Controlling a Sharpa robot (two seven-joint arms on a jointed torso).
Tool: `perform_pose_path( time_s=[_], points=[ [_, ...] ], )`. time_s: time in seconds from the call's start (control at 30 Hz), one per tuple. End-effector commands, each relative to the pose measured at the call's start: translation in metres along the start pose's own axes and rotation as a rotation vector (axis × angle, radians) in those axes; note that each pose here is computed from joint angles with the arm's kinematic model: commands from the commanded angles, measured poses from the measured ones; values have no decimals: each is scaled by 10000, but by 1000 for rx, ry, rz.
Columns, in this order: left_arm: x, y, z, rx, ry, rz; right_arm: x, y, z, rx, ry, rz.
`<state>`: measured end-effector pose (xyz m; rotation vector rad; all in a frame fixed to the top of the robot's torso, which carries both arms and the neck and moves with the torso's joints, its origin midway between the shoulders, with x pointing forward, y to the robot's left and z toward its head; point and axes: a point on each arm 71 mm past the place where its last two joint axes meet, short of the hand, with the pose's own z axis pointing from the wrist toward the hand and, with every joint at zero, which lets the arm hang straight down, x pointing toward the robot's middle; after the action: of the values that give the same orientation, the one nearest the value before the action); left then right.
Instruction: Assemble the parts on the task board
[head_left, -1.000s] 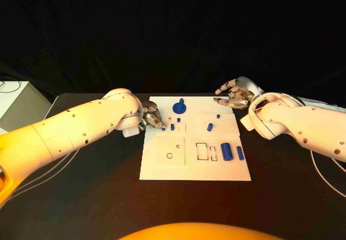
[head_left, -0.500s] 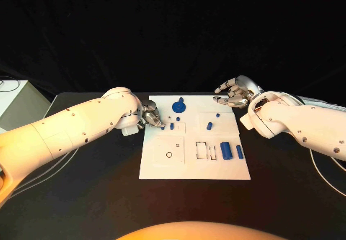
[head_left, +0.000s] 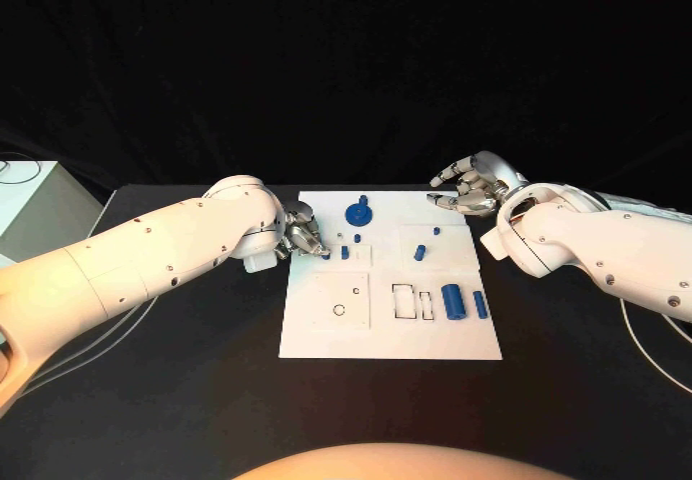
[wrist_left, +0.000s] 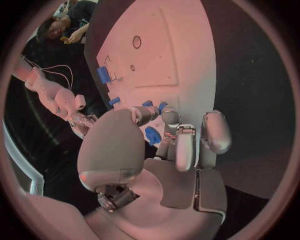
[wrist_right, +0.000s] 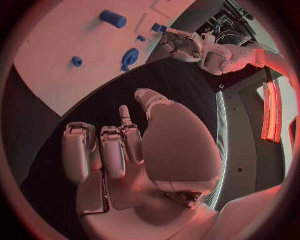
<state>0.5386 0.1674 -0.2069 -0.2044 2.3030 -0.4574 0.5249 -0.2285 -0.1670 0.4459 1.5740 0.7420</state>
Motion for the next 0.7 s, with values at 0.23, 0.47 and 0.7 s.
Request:
perform_pose_path(
  time_s=[0.23, 0.47, 0.7],
  points=[
    [16, -12, 10, 0, 10, 11, 8, 7, 0, -7, 7, -3],
    [22, -37, 31, 2, 12, 9, 10, 9, 0, -7, 8, -3],
    [40, -83, 79, 1, 20, 4, 14, 13, 1, -8, 9, -3]
  ],
)
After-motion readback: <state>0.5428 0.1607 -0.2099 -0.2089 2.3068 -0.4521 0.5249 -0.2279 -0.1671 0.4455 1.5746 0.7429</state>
